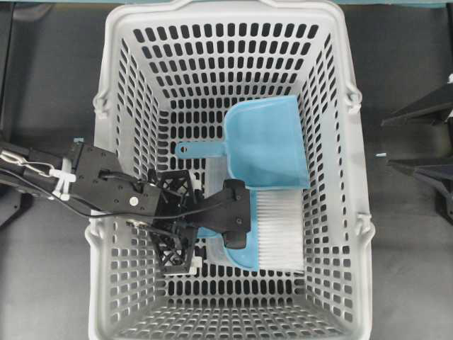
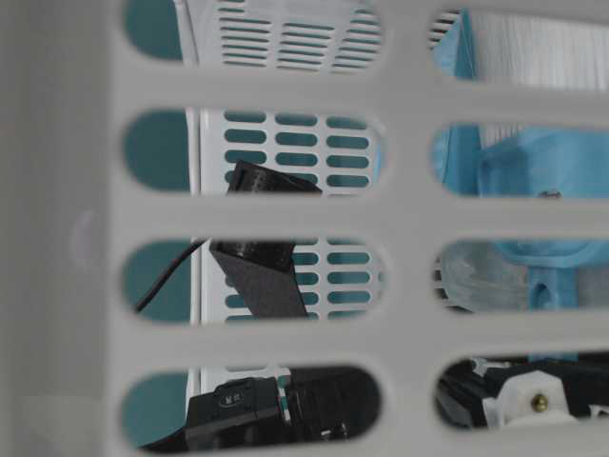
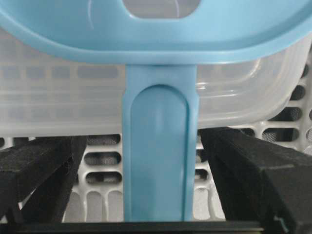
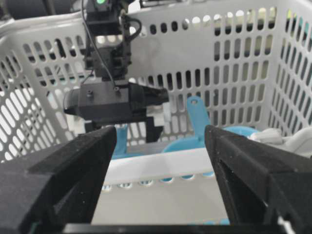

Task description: Pick up the hand brush from the shopping basket with the left arm.

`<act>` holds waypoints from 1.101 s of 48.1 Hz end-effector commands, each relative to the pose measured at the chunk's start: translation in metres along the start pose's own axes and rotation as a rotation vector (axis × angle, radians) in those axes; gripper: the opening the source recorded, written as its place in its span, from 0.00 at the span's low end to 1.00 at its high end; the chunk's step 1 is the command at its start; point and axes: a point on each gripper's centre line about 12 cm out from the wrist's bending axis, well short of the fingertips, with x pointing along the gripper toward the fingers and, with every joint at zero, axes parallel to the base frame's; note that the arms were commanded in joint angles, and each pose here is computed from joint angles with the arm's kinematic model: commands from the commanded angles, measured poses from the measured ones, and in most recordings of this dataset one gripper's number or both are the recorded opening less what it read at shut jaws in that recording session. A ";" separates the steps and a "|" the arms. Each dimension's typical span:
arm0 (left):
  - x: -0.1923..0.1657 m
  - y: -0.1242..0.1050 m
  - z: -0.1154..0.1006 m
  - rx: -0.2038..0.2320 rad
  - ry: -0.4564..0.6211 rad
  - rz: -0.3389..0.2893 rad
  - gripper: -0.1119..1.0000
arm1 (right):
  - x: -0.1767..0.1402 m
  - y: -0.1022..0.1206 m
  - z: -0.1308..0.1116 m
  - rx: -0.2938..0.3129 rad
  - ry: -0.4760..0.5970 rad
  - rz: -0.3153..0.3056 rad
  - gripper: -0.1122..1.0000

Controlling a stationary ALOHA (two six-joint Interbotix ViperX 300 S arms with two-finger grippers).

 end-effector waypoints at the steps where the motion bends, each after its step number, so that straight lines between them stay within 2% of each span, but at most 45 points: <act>1: -0.007 0.000 0.007 0.003 -0.022 -0.002 0.91 | 0.001 0.000 0.001 0.011 -0.003 0.002 0.73; 10: -0.011 0.000 0.010 0.000 -0.020 -0.001 0.91 | 0.001 0.002 0.000 0.013 0.001 0.009 0.73; 14: -0.013 -0.002 0.013 0.003 -0.029 -0.004 0.87 | 0.001 0.001 -0.002 0.013 0.006 0.007 0.73; 18: -0.017 -0.003 0.016 0.016 -0.040 -0.006 0.72 | 0.001 0.001 -0.003 0.013 0.007 0.007 0.73; 24: -0.026 -0.006 0.020 0.021 -0.066 -0.014 0.38 | 0.001 0.001 -0.004 0.014 0.010 0.006 0.73; 26: -0.028 -0.006 0.020 0.022 -0.069 -0.014 0.31 | 0.001 0.001 -0.005 0.014 0.012 0.006 0.73; 36: -0.037 -0.008 0.022 0.024 -0.087 -0.019 0.32 | 0.001 0.001 -0.007 0.014 0.015 0.006 0.73; 41: -0.054 -0.009 0.028 0.024 -0.120 -0.026 0.32 | 0.001 0.000 -0.007 0.016 0.018 0.005 0.73; 49: -0.100 -0.008 0.040 0.016 -0.197 -0.040 0.32 | 0.001 0.000 -0.009 0.016 0.022 0.005 0.73; 53: -0.135 -0.006 0.046 0.009 -0.259 -0.051 0.32 | 0.001 0.000 -0.010 0.016 0.022 0.005 0.73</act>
